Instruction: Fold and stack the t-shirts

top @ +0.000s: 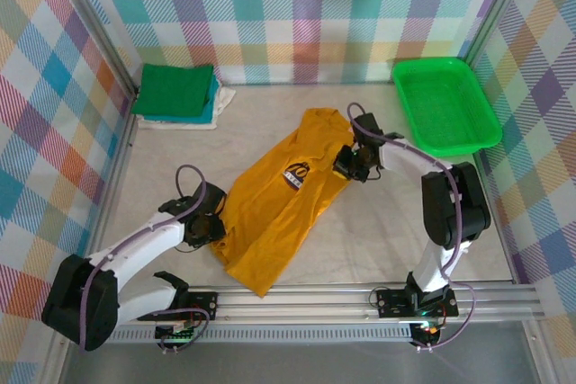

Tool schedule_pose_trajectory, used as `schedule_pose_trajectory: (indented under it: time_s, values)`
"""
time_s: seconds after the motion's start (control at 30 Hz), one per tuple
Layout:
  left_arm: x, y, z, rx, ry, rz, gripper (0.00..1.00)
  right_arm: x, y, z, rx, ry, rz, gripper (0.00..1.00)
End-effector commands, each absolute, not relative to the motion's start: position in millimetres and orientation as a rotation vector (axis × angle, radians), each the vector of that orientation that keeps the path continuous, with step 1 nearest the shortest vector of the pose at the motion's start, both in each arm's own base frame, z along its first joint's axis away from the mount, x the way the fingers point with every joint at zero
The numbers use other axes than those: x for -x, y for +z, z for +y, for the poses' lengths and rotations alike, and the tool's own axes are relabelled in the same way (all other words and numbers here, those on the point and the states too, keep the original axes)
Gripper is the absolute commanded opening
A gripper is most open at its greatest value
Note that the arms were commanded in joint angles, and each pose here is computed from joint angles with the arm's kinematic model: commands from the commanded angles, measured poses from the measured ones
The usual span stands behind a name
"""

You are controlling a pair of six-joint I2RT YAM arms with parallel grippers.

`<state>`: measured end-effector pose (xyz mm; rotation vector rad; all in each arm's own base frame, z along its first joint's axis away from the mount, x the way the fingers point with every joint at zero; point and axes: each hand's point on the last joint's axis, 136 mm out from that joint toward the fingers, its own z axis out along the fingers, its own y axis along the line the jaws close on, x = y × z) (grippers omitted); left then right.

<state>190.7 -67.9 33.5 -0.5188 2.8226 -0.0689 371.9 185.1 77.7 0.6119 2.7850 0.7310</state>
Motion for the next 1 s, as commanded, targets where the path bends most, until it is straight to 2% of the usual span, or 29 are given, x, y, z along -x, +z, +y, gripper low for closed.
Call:
schedule_pose_trajectory:
  time_s: [0.0,0.13,0.33,0.5,0.7,0.8,0.97]
  values:
    - [-178,28,-58,0.560,-0.014,2.836,0.26,-396,98,175,-0.584,0.676,2.716,0.06]
    - [-177,23,-59,0.556,0.001,2.866,0.25,-426,95,178,-0.570,0.622,2.693,0.05]
    - [-170,14,-47,0.646,0.104,2.887,0.22,-455,59,185,-0.581,0.531,2.792,0.03]
    - [-179,9,-59,0.683,0.003,2.869,0.20,-470,23,180,-0.668,0.441,2.816,0.03]
    - [-192,18,-75,0.566,-0.082,2.880,0.15,-500,-3,183,-0.727,0.424,2.828,0.02]
    - [-192,16,-83,0.521,-0.138,2.898,0.15,-523,-13,186,-0.809,0.489,2.789,0.01]
    - [-198,13,-101,0.469,-0.242,2.913,0.14,-587,-12,199,-0.785,0.569,2.681,0.01]
